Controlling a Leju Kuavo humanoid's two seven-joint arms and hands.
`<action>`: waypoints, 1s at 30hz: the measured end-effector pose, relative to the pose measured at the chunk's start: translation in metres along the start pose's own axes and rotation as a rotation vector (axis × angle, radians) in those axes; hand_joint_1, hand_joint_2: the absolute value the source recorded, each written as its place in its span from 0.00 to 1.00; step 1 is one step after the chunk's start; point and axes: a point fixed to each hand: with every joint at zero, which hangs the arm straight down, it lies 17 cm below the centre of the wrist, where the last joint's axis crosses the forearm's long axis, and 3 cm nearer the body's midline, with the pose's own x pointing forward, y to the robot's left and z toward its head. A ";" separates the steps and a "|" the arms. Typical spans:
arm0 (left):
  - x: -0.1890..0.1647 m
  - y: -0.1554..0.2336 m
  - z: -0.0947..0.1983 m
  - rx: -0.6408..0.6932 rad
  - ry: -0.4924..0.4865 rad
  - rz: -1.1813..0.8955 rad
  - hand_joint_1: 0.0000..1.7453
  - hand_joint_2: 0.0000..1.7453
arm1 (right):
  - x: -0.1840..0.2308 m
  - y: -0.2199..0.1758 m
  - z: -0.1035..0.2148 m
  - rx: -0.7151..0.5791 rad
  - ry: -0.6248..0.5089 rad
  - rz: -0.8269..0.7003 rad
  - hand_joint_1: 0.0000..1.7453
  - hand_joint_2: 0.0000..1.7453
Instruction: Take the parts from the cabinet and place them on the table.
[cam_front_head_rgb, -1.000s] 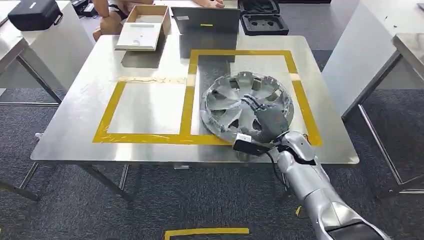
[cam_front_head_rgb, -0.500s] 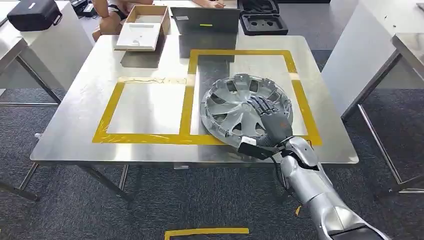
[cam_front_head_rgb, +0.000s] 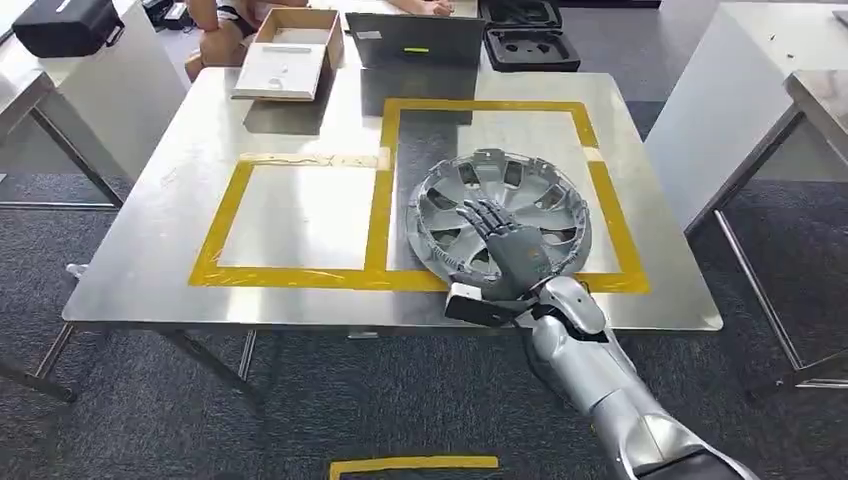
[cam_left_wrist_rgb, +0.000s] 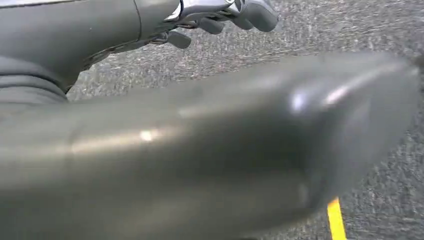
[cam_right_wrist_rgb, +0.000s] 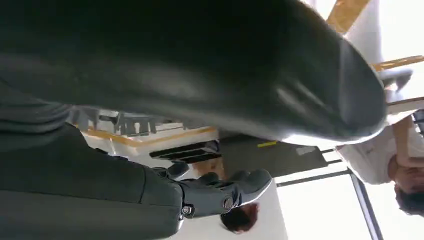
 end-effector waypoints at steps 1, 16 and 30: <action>-0.001 0.001 0.000 0.004 0.003 0.002 0.00 0.00 | 0.004 0.001 -0.002 0.000 -0.007 -0.004 0.00 0.00; -0.008 0.011 -0.002 0.018 0.019 0.023 0.00 0.00 | 0.031 0.014 -0.011 -0.010 -0.043 -0.078 0.00 0.00; 0.002 0.009 -0.004 0.010 -0.018 0.005 0.00 0.00 | 0.027 0.031 0.005 0.002 -0.016 -0.112 0.00 1.00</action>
